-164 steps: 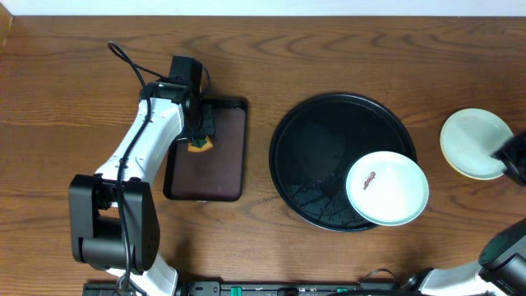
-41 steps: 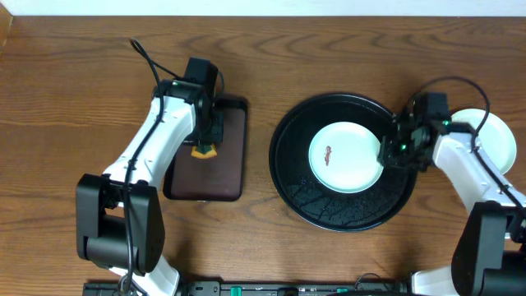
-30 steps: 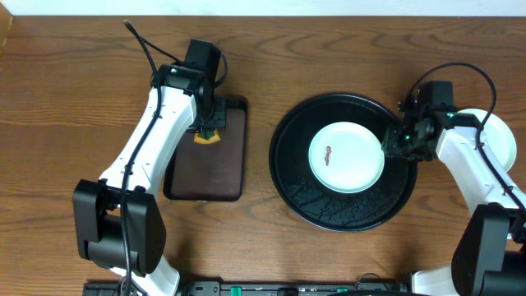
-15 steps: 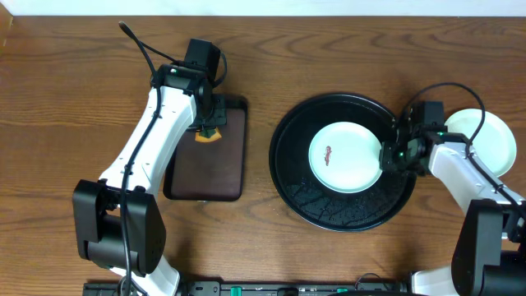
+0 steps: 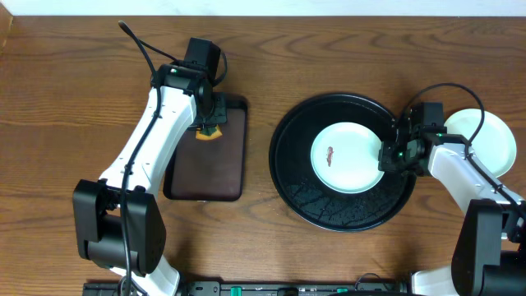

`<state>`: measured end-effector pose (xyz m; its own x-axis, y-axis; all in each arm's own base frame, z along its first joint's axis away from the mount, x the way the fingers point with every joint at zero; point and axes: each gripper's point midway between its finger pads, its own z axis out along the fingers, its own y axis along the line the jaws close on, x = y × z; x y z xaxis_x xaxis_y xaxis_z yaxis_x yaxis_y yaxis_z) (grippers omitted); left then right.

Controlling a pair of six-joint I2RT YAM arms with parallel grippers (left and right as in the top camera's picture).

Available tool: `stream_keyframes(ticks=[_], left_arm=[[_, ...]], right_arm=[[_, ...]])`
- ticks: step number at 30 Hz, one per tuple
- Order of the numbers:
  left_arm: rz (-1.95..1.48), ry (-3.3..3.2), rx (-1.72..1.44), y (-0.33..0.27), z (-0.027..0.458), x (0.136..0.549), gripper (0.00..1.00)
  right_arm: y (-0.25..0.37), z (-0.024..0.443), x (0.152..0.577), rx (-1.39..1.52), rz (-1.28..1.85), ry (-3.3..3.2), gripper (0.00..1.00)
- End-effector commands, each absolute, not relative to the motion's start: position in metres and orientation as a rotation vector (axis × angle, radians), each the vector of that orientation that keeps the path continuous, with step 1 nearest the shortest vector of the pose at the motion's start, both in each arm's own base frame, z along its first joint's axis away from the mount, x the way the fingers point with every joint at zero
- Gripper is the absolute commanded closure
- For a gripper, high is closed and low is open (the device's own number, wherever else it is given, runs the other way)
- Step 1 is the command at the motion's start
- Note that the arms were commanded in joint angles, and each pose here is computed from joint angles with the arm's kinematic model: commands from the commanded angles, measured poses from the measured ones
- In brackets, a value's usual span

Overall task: Clean dirty plates on tray and stack at the side
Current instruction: 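Lift the sponge with the left gripper from the small black tray, then scrub the last pale green plate with the sponge, right gripper holding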

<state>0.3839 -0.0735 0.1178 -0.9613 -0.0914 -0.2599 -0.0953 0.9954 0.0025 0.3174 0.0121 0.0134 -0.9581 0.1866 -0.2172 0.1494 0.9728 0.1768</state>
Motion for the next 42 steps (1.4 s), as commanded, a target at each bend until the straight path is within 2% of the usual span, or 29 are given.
stream_keyframes(ticks=[1, 8, 17, 22, 28, 35, 42], left_arm=[[0.035, 2.882, -0.157, -0.073, 0.114, 0.383, 0.93], [0.036, 2.859, -0.069, -0.074, 0.117, 0.389, 0.92], [0.044, 2.786, 0.015, -0.075, 0.15, 0.407, 0.93], [-0.007, 2.83, 0.027, -0.081, 0.147, 0.397, 0.93], [-0.447, 2.832, 0.142, -0.146, 0.156, 0.386, 0.93], [-0.496, 2.769, 0.246, -0.217, 0.159, 0.375, 0.93], [-0.47, 2.694, 0.416, -0.296, 0.148, 0.346, 0.93]], right_arm=[[0.012, 0.012, 0.316, 0.267, 0.225, 2.886, 0.99], [0.012, 0.013, 0.318, 0.265, 0.225, 2.88, 0.99], [0.012, 0.013, 0.319, 0.264, 0.224, 2.875, 0.99], [0.012, 0.013, 0.32, 0.263, 0.225, 2.868, 0.99], [0.012, 0.014, 0.322, 0.262, 0.225, 2.861, 0.99], [0.012, 0.013, 0.32, 0.262, 0.224, 2.869, 0.99], [0.012, 0.013, 0.32, 0.263, 0.225, 2.869, 0.99]])
